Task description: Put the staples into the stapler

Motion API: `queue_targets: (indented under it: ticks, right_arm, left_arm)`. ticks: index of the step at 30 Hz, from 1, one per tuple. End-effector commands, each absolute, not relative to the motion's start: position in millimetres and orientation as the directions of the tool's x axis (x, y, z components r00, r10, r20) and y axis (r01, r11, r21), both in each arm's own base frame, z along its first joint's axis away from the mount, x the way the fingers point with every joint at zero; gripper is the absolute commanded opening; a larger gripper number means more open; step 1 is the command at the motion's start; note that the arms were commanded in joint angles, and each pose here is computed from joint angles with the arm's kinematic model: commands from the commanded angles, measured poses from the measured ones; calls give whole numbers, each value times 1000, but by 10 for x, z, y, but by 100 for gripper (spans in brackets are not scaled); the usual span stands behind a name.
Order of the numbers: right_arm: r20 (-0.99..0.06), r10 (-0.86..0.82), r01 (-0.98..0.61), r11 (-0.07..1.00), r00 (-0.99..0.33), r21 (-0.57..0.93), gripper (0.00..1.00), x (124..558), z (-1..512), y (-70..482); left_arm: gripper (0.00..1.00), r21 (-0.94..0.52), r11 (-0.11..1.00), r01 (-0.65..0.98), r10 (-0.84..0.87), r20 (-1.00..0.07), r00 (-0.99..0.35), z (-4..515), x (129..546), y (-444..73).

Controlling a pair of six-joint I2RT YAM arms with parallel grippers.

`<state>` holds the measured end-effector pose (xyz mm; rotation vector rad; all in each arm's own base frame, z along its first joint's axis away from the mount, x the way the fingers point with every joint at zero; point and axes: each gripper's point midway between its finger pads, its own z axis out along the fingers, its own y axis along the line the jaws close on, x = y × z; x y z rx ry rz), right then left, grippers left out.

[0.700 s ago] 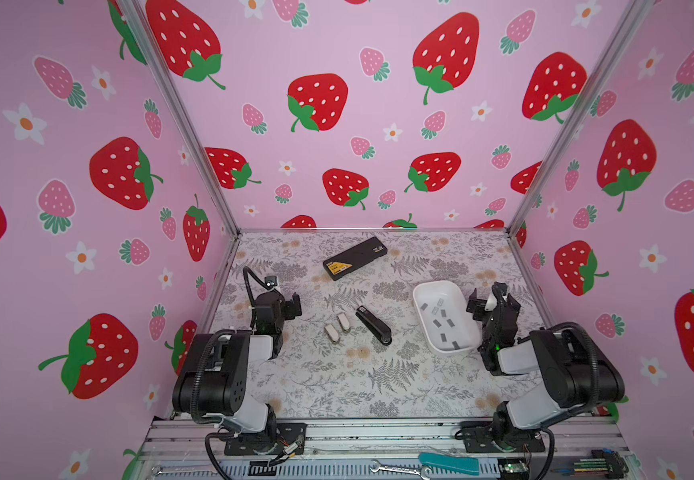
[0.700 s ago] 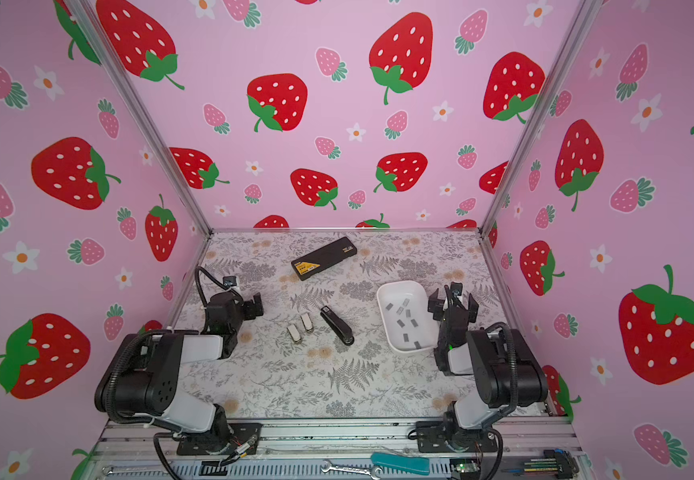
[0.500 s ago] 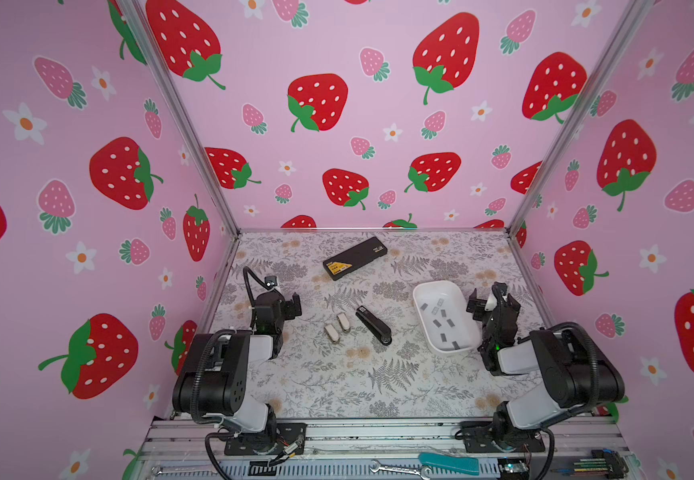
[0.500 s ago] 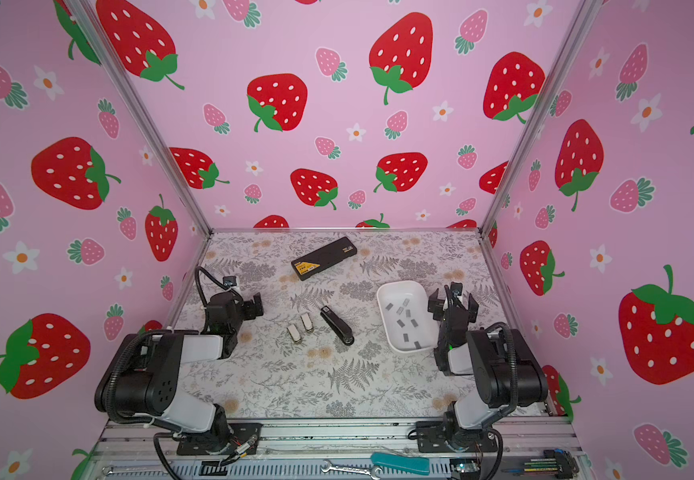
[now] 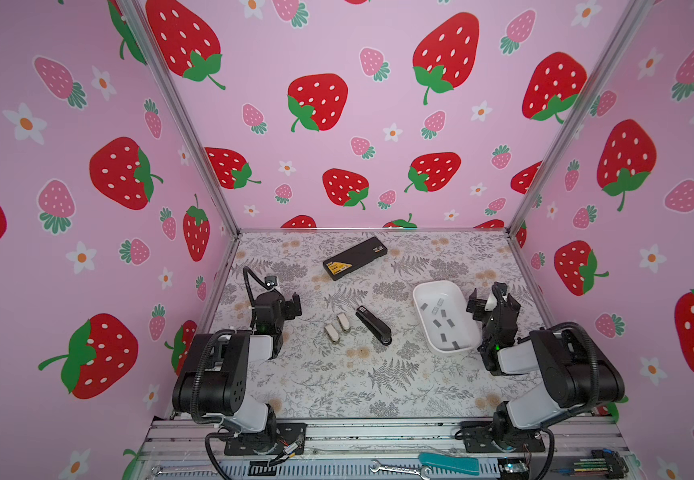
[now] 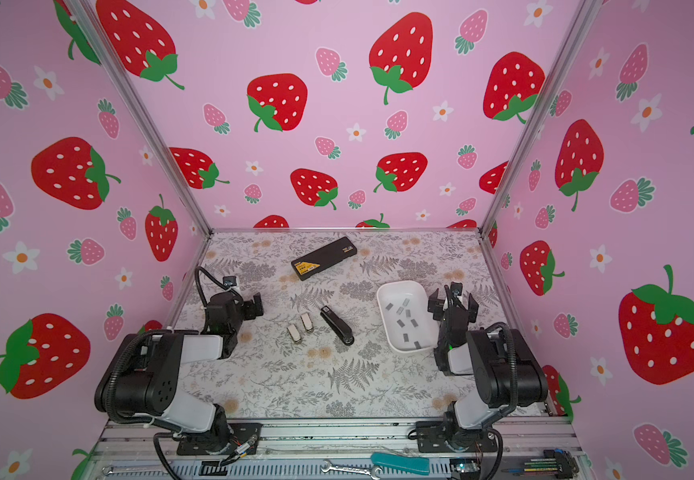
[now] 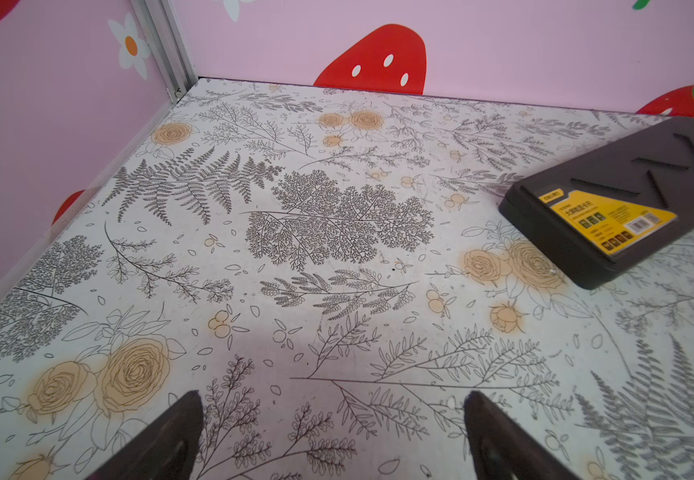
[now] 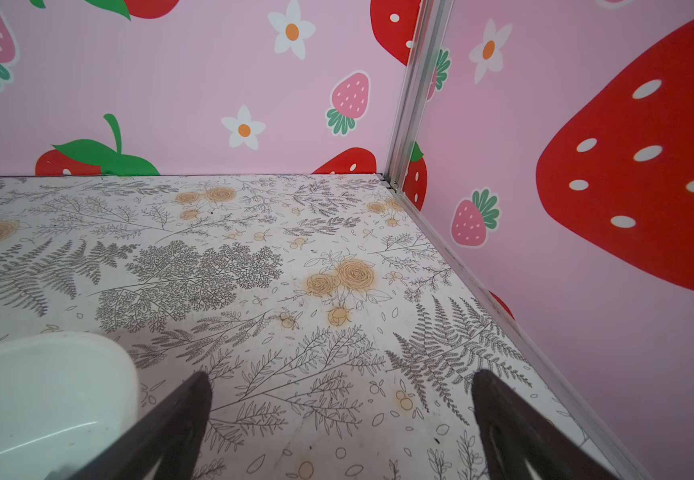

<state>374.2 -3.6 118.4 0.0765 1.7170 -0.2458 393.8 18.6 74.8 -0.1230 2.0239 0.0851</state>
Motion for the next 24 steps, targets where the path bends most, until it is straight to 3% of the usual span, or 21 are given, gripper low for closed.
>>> queue_targets:
  ticks: [1, 18, 24]
  right_arm:
    - [-988, -77, 213, 972, -137, -105, 99, 3740, 1246, -73]
    - [-991, -75, 223, 970, -114, -99, 99, 3677, 1333, -80]
    - [-996, -69, 225, 971, -51, -79, 99, 3523, 1415, -96]
  left_arm:
    - [99, 5, 994, -113, -42, -912, -409, 854, 4019, 164]
    - [99, 6, 994, -112, -40, -915, -401, 868, 4007, 158]
    - [99, 38, 979, -199, -42, -924, -381, 1220, 3766, 192]
